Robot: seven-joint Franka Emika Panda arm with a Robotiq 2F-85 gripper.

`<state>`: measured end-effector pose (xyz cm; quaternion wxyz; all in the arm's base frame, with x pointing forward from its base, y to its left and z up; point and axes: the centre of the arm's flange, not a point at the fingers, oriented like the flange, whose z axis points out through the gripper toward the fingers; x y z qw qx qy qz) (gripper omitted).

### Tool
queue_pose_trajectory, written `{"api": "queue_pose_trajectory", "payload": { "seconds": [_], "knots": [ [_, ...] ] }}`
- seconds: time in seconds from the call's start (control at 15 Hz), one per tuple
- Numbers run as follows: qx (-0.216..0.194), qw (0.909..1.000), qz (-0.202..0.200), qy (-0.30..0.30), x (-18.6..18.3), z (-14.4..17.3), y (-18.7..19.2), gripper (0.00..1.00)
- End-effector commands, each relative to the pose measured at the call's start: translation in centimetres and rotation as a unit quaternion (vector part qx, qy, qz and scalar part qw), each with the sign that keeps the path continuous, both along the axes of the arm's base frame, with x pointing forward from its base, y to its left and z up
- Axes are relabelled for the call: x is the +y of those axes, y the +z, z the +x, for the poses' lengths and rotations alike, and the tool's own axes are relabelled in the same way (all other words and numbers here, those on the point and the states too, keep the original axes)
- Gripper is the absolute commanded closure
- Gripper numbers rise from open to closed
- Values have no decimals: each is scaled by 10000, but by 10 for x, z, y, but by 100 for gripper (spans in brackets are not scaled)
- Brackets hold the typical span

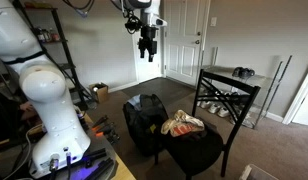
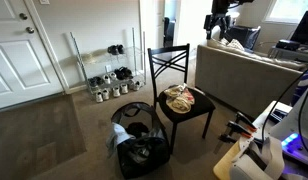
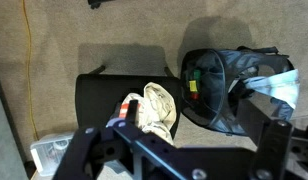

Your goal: Pick up the t-shirt from the seat of the chair and put it in the black laundry bag.

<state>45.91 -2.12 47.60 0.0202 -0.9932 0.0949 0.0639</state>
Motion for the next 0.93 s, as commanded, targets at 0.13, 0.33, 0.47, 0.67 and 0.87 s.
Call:
{"api": "queue_pose_trajectory", "payload": {
  "seconds": [0.13, 0.33, 0.47, 0.67, 0.87],
  "knots": [
    [0, 10000, 0, 0, 0, 0, 0, 0],
    [0, 10000, 0, 0, 0, 0, 0, 0],
    [49, 9999, -89, 4, -8, -2, -1, 0],
    [73, 9993, -371, -65, -40, -18, -4, 0],
    [82, 9975, -703, -72, -79, -39, -6, 0]
  ]
}}
